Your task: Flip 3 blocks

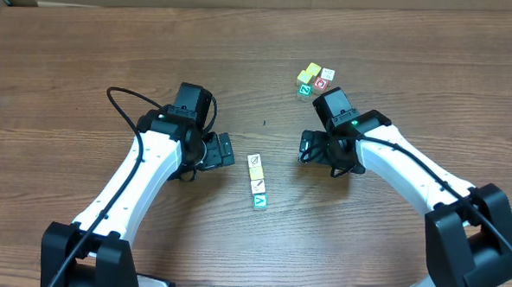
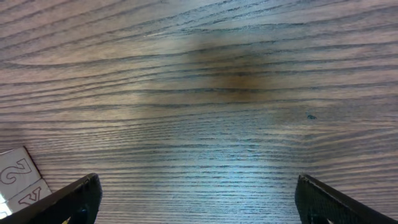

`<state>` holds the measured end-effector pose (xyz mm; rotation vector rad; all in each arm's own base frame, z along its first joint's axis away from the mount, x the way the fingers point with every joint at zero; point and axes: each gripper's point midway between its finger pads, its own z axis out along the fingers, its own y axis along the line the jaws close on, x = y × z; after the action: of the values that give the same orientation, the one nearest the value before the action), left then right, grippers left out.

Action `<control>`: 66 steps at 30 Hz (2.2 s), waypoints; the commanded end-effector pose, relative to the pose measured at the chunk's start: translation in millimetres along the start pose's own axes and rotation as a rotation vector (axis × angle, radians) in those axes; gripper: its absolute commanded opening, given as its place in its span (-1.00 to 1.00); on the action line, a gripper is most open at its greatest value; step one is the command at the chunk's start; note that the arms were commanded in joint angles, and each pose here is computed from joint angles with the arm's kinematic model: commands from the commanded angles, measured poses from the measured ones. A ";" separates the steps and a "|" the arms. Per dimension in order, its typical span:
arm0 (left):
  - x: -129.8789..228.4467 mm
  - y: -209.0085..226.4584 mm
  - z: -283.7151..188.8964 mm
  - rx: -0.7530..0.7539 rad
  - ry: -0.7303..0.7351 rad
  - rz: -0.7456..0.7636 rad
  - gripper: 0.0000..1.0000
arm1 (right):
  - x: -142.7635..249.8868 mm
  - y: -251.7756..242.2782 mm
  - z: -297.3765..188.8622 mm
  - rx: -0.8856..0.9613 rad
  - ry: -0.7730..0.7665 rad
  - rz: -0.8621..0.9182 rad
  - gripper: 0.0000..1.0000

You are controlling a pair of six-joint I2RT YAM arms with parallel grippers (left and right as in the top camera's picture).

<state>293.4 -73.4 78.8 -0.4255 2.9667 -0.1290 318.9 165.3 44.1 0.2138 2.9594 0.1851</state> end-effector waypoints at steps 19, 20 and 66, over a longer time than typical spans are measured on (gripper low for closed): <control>-4.2 -0.1 -3.8 -0.003 -0.022 0.020 1.00 | -4.5 5.8 -273.2 -0.453 -0.668 -0.015 1.00; -4.1 -0.1 -3.8 -0.002 -0.021 0.020 0.99 | -1.0 3.6 -283.3 -0.472 -0.693 -0.015 1.00; -4.1 0.0 -3.8 -0.003 -0.022 0.020 0.99 | 69.4 -130.3 -391.4 -0.593 -1.923 0.088 1.00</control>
<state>293.7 -72.9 78.8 -0.4257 2.9652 -0.1244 163.2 8.5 406.5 0.2127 0.9572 0.4988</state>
